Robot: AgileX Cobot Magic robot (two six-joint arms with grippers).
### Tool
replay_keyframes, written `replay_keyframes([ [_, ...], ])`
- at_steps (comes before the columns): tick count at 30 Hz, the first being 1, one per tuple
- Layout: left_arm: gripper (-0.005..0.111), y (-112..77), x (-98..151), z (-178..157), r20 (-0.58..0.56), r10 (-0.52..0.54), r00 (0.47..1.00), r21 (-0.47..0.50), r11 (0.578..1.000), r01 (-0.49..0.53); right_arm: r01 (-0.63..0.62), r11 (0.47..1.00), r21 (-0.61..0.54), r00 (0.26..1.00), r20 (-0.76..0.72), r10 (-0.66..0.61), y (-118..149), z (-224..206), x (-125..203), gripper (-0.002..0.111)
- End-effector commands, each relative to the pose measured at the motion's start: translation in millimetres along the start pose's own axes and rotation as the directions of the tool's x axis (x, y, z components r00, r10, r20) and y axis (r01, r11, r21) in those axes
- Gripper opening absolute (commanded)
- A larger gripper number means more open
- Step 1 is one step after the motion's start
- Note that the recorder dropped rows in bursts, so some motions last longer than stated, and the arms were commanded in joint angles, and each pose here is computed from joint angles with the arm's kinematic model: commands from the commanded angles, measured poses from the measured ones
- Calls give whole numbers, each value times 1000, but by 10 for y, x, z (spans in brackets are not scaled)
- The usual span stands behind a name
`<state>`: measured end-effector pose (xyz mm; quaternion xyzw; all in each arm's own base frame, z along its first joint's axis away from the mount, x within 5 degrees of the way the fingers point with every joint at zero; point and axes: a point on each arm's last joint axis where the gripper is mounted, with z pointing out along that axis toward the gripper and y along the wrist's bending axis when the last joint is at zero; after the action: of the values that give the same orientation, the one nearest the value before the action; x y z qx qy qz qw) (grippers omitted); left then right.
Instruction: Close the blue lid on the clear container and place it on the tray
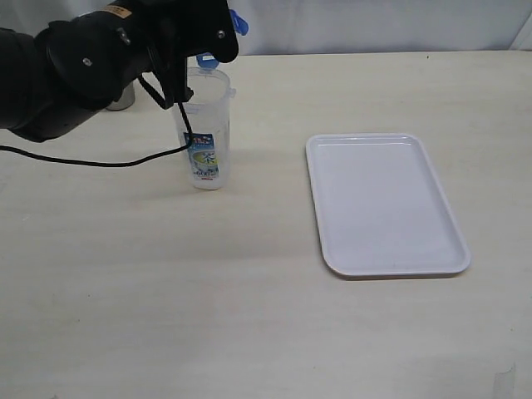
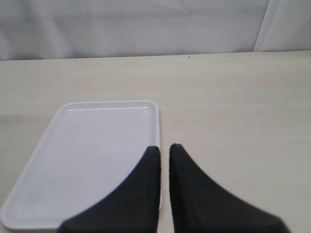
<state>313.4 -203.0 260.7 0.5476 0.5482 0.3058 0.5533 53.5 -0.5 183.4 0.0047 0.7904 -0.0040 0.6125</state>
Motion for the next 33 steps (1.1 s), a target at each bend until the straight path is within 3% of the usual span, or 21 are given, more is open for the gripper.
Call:
replay_keyframes([
  [1, 0, 19, -16, -35, -11, -8, 1000, -5, 1000, 8, -4, 1000, 2, 1000, -3, 4, 0, 3, 12, 7],
  [33, 0, 30, 22, -54, -53, -26, 998, 6, 1000, 26, -4, 1000, 2, 1000, -3, 4, 0, 3, 12, 7],
])
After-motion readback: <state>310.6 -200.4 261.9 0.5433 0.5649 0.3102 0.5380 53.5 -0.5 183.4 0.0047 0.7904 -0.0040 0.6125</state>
